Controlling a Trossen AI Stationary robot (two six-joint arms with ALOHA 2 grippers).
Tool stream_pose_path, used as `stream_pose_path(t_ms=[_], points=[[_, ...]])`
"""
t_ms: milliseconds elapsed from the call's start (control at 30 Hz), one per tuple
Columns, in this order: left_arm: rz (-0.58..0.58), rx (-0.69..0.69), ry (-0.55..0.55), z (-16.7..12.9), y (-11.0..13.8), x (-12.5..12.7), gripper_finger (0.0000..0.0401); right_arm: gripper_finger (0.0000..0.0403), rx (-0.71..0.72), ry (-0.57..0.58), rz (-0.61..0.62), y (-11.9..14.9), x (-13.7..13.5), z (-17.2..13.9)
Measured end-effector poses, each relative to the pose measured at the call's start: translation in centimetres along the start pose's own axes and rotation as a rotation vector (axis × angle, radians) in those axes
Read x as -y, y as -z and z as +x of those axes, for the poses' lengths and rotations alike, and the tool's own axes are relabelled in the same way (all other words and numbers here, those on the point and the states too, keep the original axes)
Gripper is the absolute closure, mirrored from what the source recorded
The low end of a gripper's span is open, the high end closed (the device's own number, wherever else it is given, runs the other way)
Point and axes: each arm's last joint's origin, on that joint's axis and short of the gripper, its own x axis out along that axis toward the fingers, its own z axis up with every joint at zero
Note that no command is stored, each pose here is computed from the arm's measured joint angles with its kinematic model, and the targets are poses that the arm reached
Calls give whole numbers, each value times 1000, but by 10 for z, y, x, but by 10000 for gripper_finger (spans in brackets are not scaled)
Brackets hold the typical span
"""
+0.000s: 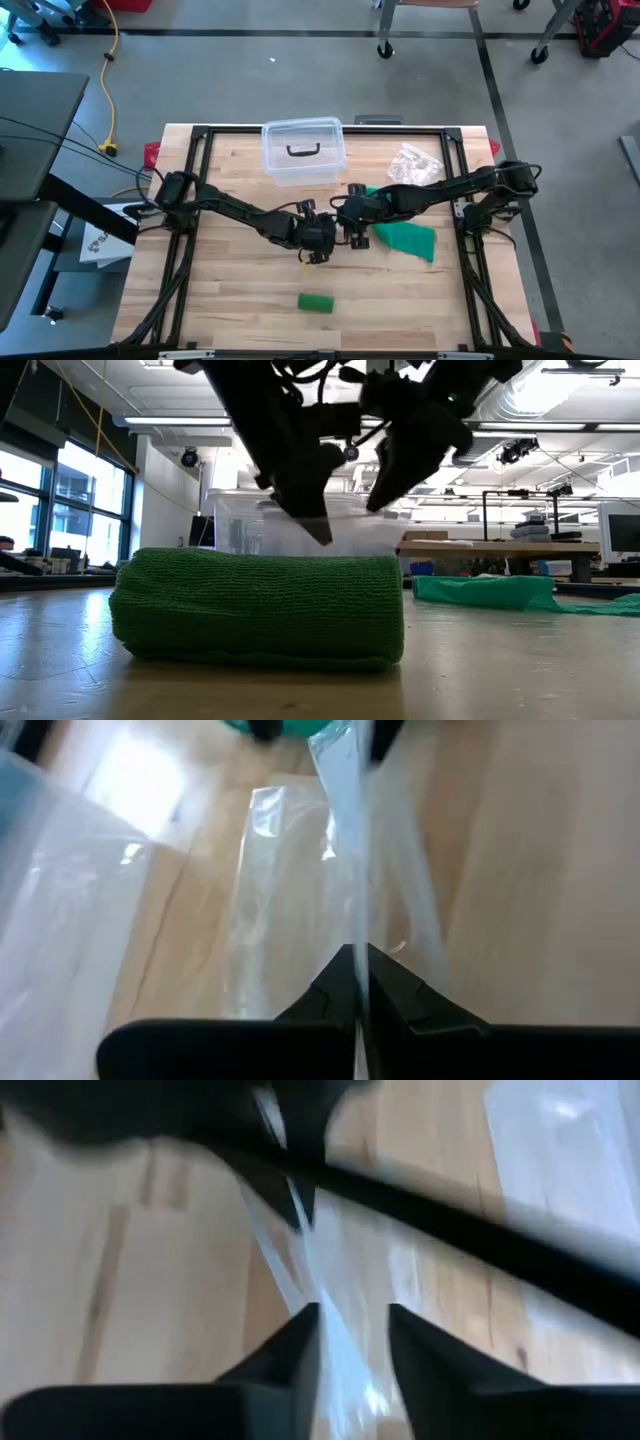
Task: Roll bandage
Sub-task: Open the middle left zip bag
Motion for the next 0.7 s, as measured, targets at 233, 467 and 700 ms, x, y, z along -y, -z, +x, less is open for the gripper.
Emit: stream_pose_path(t_ms=[233,467,700], points=[[-84,-6,-109,2,9,7,401,223,-31,71,-69,36,-25,-12],[-150,54,-63,6,15,15,401,231,213,-71,-7,94,-72,-11],[-206,115,50,12,13,19,401,231,480,-156,-124,100,-93,-3]])
